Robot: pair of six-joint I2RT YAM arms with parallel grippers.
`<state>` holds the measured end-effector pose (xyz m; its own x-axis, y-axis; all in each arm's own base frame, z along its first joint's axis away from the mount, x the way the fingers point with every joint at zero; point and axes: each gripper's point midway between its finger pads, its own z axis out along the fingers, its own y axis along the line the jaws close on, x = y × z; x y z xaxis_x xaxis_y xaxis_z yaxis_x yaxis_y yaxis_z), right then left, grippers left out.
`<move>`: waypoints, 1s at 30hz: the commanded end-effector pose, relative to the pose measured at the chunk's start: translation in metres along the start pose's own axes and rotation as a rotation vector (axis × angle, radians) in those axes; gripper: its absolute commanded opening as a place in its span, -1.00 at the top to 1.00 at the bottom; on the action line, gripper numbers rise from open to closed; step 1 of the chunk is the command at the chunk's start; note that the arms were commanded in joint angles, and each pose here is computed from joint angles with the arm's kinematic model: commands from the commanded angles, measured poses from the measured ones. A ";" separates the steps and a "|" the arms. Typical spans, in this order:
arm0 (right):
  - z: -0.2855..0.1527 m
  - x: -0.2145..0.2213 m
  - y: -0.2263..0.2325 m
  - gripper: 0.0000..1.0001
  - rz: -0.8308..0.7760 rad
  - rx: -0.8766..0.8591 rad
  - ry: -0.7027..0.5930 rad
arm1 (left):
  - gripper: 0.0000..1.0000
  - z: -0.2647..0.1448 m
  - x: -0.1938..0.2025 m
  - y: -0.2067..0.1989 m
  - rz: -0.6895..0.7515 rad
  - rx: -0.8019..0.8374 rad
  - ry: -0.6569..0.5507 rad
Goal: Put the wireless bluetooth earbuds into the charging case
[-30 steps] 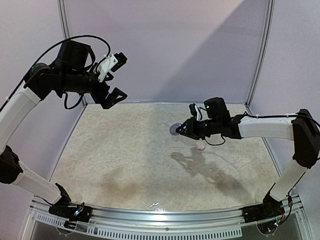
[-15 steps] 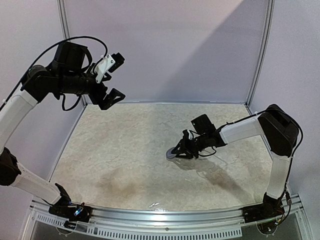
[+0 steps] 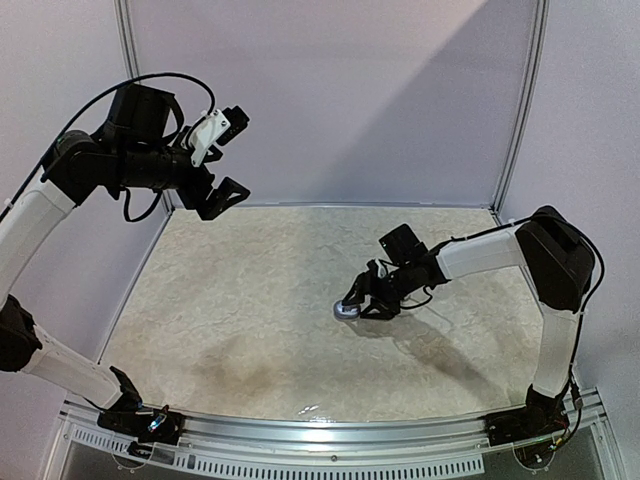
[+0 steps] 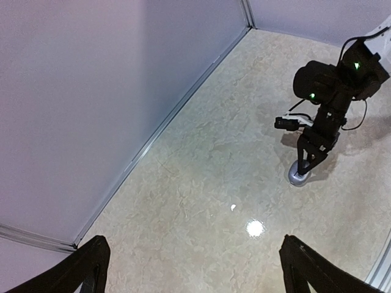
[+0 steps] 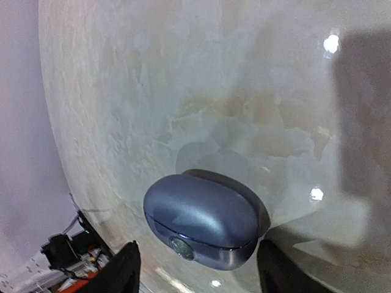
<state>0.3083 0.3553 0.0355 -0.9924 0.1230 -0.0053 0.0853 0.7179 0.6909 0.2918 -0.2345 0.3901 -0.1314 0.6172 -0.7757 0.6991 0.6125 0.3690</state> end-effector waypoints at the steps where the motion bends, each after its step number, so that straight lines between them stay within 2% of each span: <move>1: -0.006 -0.008 -0.009 -0.46 -0.014 0.083 -0.018 | -0.99 -0.002 0.003 0.005 -0.002 -0.017 0.001; 2: -0.009 -0.008 -0.008 -0.60 -0.022 0.093 -0.020 | -0.99 -0.002 0.004 0.005 -0.004 -0.018 0.004; 3: -0.011 -0.009 -0.008 -0.89 -0.025 0.106 -0.024 | -0.99 -0.001 0.006 0.005 -0.004 -0.019 0.007; 4: -0.016 -0.011 -0.007 -0.97 -0.034 0.119 -0.034 | -0.99 -0.001 0.007 0.006 -0.010 -0.022 0.011; 7: -0.033 -0.020 -0.002 -0.98 -0.076 0.169 -0.090 | -0.99 0.003 0.016 0.009 -0.037 -0.031 0.031; 10: -0.061 -0.035 0.010 -0.98 -0.164 0.215 -0.181 | -0.99 0.009 0.033 0.019 -0.125 -0.065 0.063; 13: -0.105 -0.055 0.029 -0.98 -0.278 0.235 -0.344 | -0.99 0.014 0.064 0.032 -0.257 -0.089 0.110; 16: -0.153 -0.073 0.025 -0.98 -0.292 0.231 -0.489 | -0.99 0.018 0.110 0.040 -0.377 -0.102 0.168; 20: -0.198 -0.091 -0.011 -0.98 -0.170 0.138 -0.588 | -0.99 0.009 0.151 0.040 -0.473 -0.150 0.107; 22: -0.230 -0.098 -0.033 -0.98 -0.138 0.134 -0.726 | -0.99 0.003 0.172 0.044 -0.542 -0.201 0.063; 26: -0.298 -0.091 -0.093 -0.98 0.005 0.332 -1.022 | -0.99 0.001 0.236 0.062 -0.694 -0.340 0.097; 28: -0.321 -0.083 -0.110 -0.98 -0.003 0.451 -1.107 | -0.99 0.000 0.255 0.072 -0.737 -0.399 0.084; 30: -0.330 -0.074 -0.121 -0.98 -0.018 0.515 -1.126 | -0.99 0.003 0.270 0.083 -0.768 -0.485 0.058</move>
<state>0.3515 0.0777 0.1698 -0.5354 0.4939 -0.6851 0.2397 0.8667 0.4375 0.2967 -0.0385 0.2112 -0.5783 0.0936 -0.8104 0.1573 0.9875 0.0017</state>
